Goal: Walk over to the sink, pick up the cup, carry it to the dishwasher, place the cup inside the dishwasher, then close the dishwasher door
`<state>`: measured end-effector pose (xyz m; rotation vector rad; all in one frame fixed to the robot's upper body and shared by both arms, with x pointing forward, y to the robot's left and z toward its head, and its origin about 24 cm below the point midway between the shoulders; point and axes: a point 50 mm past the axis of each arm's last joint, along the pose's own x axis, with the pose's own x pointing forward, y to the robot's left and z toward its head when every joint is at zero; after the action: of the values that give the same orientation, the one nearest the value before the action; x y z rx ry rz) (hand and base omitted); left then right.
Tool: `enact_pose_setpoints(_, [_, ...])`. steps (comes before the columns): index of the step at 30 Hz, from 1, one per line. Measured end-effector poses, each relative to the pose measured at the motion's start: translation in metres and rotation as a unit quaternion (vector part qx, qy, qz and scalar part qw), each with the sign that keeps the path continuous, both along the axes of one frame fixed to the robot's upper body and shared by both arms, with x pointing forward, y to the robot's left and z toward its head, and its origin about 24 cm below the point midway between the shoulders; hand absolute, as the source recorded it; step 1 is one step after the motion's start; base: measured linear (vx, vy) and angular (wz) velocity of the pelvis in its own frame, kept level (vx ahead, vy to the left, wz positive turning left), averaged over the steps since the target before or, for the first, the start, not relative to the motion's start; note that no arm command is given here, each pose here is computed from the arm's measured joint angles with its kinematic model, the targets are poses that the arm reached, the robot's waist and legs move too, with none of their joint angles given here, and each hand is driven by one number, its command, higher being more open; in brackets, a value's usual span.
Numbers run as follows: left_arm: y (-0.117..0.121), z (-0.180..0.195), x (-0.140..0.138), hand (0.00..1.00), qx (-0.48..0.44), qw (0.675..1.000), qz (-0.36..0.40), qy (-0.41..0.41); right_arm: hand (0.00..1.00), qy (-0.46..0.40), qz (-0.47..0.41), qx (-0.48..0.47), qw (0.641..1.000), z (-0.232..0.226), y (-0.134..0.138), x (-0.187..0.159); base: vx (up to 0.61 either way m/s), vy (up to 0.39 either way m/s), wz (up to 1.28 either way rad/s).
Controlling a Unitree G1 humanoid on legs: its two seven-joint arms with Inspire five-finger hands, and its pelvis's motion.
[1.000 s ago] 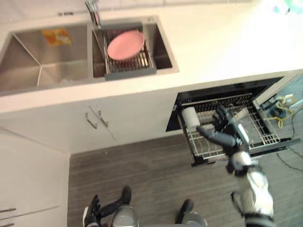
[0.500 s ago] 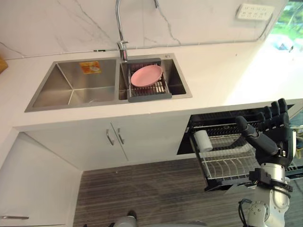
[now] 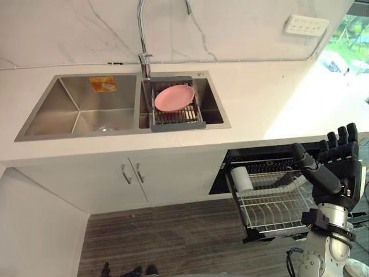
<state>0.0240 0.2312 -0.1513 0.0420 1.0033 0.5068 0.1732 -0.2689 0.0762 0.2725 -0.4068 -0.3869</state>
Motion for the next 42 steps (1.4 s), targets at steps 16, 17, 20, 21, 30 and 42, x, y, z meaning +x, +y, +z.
enact_pose_setpoints(16, [-0.018, -0.004, -0.007, 1.00, -0.015, 0.998, 0.060, -0.011, 1.00, -0.042, 0.056, -0.019, 0.997, 0.020, 0.018, 0.011, 0.01, 0.033, 0.04])
enact_pose_setpoints(17, [-0.018, -0.004, -0.010, 1.00, -0.017, 0.998, 0.063, -0.005, 1.00, -0.045, 0.061, -0.020, 0.997, 0.021, 0.019, 0.012, 0.09, 0.085, -0.37])
enact_pose_setpoints(20, [-0.017, -0.006, -0.016, 1.00, -0.022, 0.997, 0.076, 0.007, 1.00, -0.063, 0.077, -0.046, 0.994, 0.031, 0.017, 0.018, 0.06, 0.112, -0.28])
enact_pose_setpoints(21, [-0.016, -0.006, -0.016, 1.00, -0.022, 0.997, 0.072, 0.010, 1.00, -0.064, 0.075, -0.049, 0.994, 0.032, 0.015, 0.017, 0.05, 0.152, 0.02])
enact_pose_setpoints(30, [-0.005, -0.006, -0.007, 1.00, -0.017, 1.000, 0.014, 0.020, 1.00, -0.048, 0.029, -0.039, 0.998, 0.027, 0.002, 0.012, 0.21, 0.169, 0.19])
enact_pose_setpoints(42, [-0.004, 0.001, 0.030, 1.00, 0.008, 0.999, -0.038, -0.037, 1.00, -0.030, 0.052, -0.022, 0.998, 0.018, 0.017, 0.013, 0.37, -0.074, 0.19])
